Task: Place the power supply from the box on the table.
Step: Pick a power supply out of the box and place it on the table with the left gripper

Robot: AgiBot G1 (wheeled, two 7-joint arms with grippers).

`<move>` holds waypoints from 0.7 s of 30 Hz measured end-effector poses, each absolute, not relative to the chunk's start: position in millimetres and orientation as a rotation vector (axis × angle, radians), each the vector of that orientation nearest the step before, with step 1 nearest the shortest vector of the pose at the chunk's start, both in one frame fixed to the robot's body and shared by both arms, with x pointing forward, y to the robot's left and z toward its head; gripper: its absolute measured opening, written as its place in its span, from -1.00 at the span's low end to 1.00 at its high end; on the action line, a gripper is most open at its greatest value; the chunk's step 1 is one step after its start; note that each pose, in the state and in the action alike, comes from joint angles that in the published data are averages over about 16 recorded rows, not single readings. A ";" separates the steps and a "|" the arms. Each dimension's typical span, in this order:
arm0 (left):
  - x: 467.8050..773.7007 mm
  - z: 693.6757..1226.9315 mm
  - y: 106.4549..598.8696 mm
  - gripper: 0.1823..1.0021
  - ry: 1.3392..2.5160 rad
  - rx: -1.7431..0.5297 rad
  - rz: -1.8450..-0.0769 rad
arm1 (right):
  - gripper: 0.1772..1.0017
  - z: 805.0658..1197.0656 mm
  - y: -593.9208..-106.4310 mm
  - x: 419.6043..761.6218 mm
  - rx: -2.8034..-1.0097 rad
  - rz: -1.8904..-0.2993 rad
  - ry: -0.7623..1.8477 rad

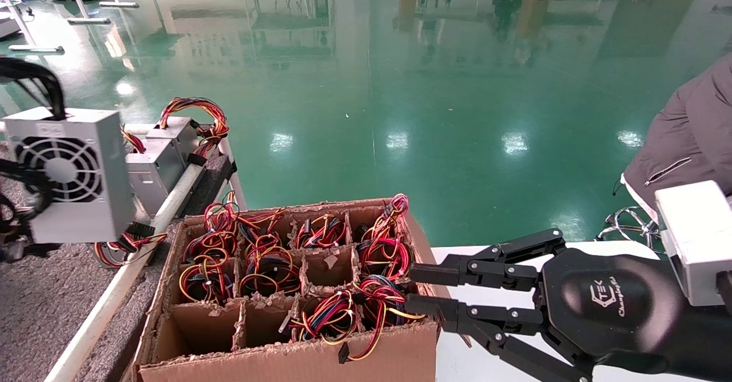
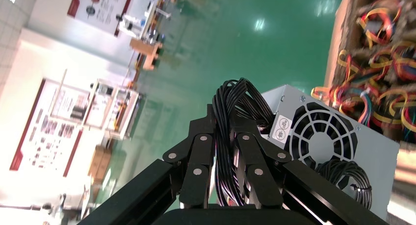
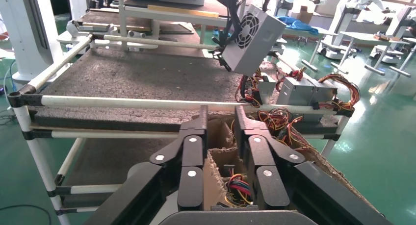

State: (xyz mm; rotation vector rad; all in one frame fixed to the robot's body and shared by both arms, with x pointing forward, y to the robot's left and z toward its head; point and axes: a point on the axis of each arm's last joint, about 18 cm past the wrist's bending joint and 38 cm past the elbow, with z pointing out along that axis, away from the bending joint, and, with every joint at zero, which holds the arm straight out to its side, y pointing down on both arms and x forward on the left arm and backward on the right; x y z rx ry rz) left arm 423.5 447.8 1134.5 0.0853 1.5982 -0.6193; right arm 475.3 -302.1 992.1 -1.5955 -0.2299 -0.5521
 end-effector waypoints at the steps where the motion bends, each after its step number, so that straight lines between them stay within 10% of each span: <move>1: 423.7 1133.5 450.1 -0.93 1.600 0.075 -0.613 | -0.34 992.1 -302.1 475.3 -1.595 -0.552 -0.230; 21: 432.1 1114.0 476.9 -0.93 1.640 -0.063 -0.543 | -0.93 992.1 -302.1 475.3 -1.595 -0.552 -0.230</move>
